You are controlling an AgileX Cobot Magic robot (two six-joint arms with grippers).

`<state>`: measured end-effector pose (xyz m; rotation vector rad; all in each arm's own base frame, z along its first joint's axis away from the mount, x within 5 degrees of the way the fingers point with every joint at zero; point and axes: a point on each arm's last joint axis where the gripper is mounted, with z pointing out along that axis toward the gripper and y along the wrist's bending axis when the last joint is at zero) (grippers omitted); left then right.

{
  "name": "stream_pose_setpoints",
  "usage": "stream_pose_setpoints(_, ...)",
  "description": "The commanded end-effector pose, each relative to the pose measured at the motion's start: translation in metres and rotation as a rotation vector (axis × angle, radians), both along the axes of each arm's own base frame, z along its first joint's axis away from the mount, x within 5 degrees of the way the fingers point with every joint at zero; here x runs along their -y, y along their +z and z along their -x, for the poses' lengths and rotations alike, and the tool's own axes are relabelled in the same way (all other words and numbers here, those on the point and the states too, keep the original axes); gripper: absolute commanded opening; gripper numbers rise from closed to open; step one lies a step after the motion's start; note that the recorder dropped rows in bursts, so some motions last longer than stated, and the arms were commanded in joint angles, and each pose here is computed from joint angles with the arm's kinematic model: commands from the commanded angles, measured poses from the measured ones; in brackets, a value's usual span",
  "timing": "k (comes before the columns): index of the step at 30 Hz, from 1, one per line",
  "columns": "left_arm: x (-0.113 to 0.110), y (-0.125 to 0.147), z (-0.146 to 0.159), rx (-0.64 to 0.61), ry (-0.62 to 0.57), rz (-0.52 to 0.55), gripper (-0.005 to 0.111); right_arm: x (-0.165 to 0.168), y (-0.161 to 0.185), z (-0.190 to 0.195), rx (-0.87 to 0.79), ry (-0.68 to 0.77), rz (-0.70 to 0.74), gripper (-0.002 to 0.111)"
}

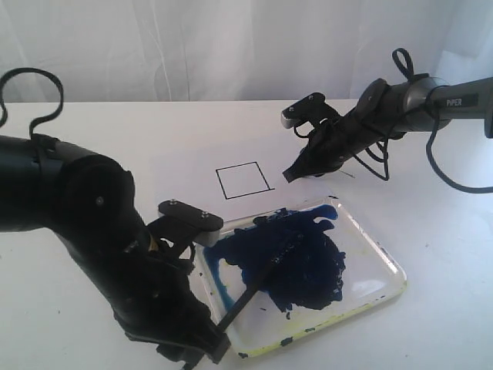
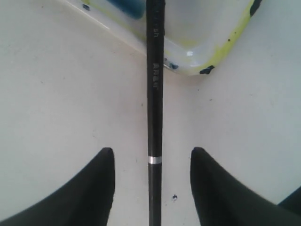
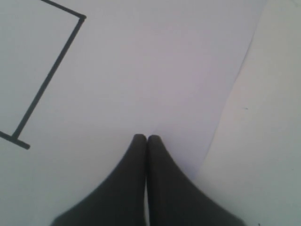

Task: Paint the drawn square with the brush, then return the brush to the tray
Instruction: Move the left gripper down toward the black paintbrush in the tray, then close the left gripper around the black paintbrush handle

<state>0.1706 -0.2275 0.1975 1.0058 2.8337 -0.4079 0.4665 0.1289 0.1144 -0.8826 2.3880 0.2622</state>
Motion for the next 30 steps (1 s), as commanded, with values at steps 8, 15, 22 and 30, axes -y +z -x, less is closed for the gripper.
stream_pose_setpoints(8, 0.012, -0.021, 0.002, 0.009, -0.064, -0.033, 0.054, 0.001, -0.008, 0.001, -0.019, 0.018, 0.019, 0.000)
stream_pose_setpoints(15, 0.016, -0.029, -0.001, 0.012, -0.053, -0.030, 0.054, 0.001, -0.008, 0.001, -0.019, 0.018, 0.019, 0.000)
stream_pose_setpoints(22, 0.020, -0.042, -0.005, 0.010, -0.043, -0.039, 0.054, 0.001, -0.008, 0.001, -0.019, 0.018, 0.019, 0.000)
stream_pose_setpoints(30, 0.021, -0.043, -0.007, 0.029, -0.037, -0.023, 0.054, 0.001, -0.008, 0.001, -0.019, 0.018, 0.019, 0.000)
